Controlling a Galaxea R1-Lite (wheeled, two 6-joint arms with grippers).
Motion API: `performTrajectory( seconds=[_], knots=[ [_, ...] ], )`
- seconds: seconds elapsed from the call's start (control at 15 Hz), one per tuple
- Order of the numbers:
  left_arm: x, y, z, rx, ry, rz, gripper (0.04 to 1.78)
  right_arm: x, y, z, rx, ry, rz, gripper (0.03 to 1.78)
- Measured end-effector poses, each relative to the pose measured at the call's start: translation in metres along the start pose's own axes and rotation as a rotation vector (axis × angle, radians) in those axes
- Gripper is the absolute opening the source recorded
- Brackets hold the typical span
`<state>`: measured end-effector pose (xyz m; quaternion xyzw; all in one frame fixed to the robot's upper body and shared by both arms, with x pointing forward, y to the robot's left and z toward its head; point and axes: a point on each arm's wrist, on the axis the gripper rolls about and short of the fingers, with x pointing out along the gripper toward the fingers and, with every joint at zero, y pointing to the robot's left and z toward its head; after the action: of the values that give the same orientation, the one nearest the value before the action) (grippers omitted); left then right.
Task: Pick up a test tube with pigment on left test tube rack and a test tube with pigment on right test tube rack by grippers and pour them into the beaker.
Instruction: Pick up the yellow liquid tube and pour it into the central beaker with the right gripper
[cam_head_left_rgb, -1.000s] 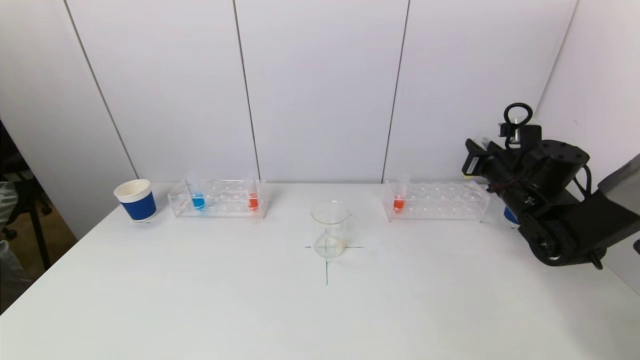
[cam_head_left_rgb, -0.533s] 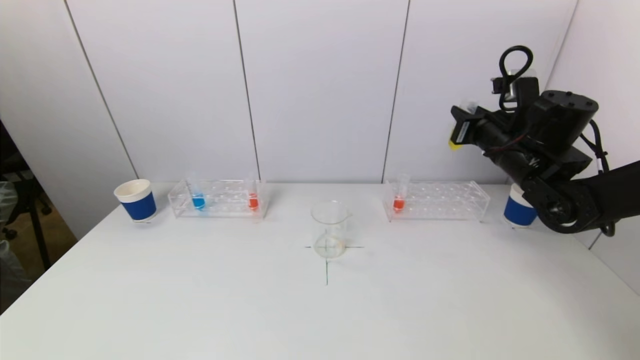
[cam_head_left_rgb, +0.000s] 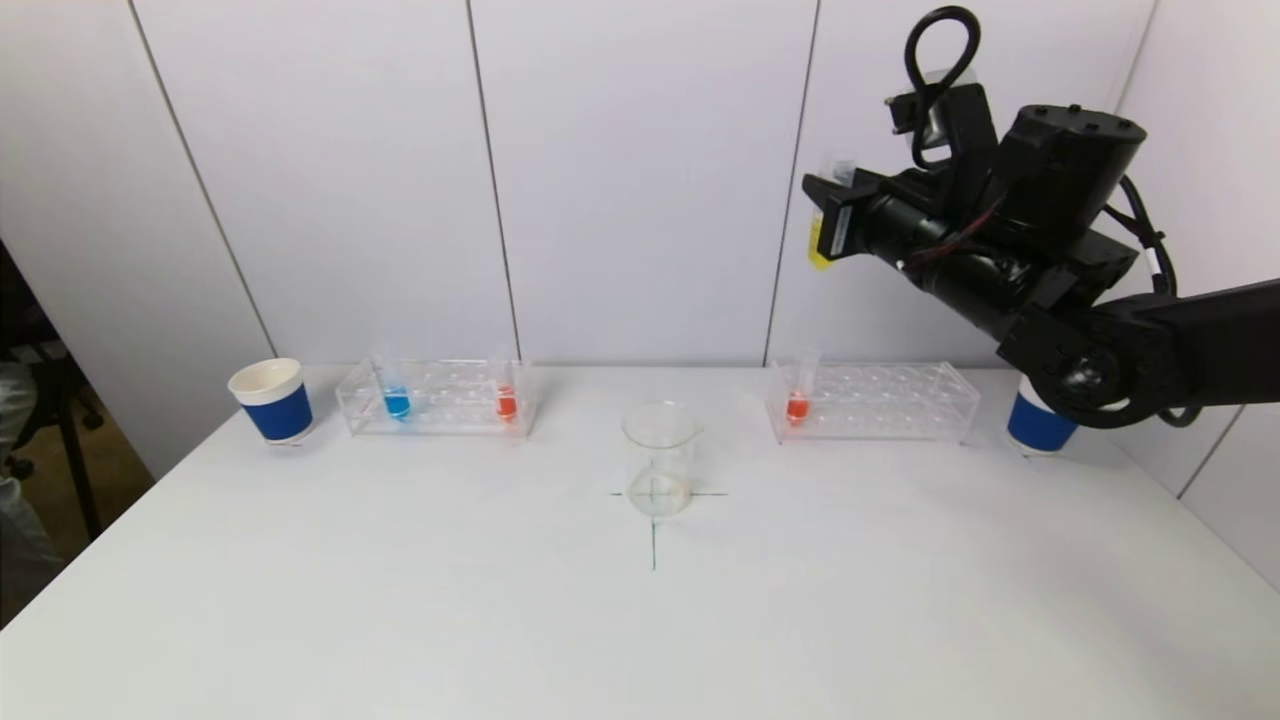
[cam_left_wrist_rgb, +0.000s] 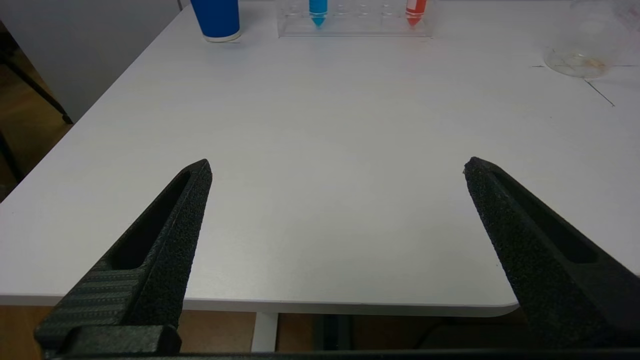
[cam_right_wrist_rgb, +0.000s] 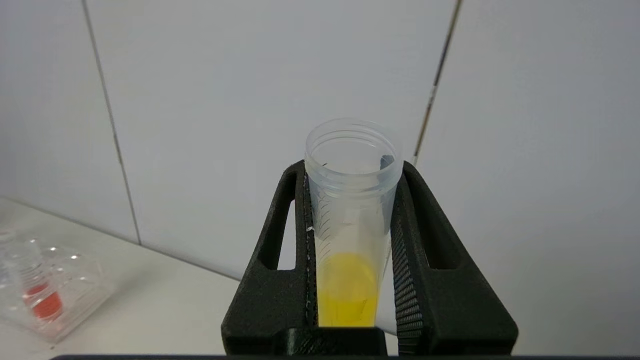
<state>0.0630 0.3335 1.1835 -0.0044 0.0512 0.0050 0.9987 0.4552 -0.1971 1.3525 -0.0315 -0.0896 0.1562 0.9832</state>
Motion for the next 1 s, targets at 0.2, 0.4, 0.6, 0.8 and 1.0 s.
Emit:
performTrajectory(
  seconds=[0.2, 0.4, 0.6, 0.8, 1.0],
  knots=[
    [0.000, 0.000, 0.000, 0.000, 0.000, 0.000, 1.76, 0.004, 0.024, 0.004, -0.040, 0.002, 0.089, 0.48],
    [0.000, 0.000, 0.000, 0.000, 0.000, 0.000, 1.76, 0.012, 0.038, 0.000, -0.095, -0.012, 0.153, 0.48],
    [0.000, 0.000, 0.000, 0.000, 0.000, 0.000, 1.76, 0.021, 0.047, -0.014, -0.130, -0.007, 0.224, 0.48],
    [0.000, 0.000, 0.000, 0.000, 0.000, 0.000, 1.76, 0.029, 0.053, -0.034, -0.179, 0.010, 0.263, 0.48],
    [0.000, 0.000, 0.000, 0.000, 0.000, 0.000, 1.76, 0.035, 0.056, -0.052, -0.246, -0.008, 0.331, 0.48]
  ],
)
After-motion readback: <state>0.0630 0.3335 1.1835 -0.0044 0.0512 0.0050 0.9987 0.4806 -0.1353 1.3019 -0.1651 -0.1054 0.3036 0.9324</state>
